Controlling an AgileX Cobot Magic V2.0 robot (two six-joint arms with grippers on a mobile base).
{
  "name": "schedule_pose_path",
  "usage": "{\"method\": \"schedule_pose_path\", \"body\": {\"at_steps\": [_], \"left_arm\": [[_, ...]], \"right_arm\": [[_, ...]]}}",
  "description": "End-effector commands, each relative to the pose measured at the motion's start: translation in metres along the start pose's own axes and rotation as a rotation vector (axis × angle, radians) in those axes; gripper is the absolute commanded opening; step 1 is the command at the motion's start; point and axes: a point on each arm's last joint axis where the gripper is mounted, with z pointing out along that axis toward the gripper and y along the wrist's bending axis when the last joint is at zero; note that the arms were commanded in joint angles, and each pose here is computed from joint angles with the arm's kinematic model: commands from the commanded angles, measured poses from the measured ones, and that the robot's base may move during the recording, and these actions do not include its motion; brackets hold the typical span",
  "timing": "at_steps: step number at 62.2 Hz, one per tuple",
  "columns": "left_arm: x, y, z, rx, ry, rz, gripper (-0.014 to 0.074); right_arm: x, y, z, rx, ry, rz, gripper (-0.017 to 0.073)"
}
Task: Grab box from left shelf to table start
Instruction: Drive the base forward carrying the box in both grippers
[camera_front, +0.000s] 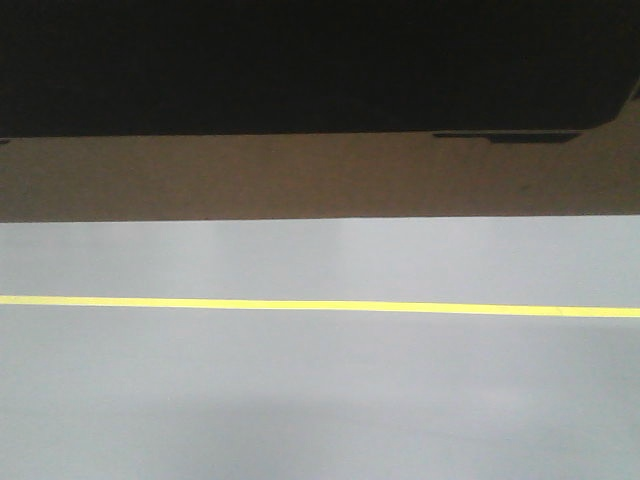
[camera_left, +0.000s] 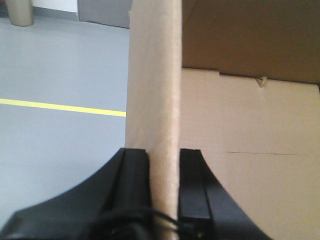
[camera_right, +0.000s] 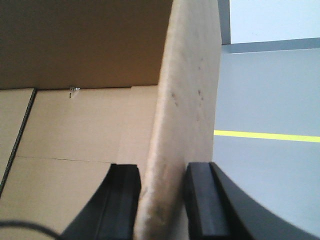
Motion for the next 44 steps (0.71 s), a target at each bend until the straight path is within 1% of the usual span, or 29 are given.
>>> {"method": "schedule_pose_path", "body": {"at_steps": [1,44], "left_arm": [[-0.0270,0.0024,-0.0124,-0.048,-0.248,0.069,-0.0102],[-0.0270,0.0024,-0.0124,-0.048,-0.248,0.069,-0.0102]], "right_arm": [[-0.0227,-0.0060,-0.0051,0.110,-0.182,-0.120,0.0056],[-0.0227,-0.0060,-0.0051,0.110,-0.182,-0.120,0.0056]]}}
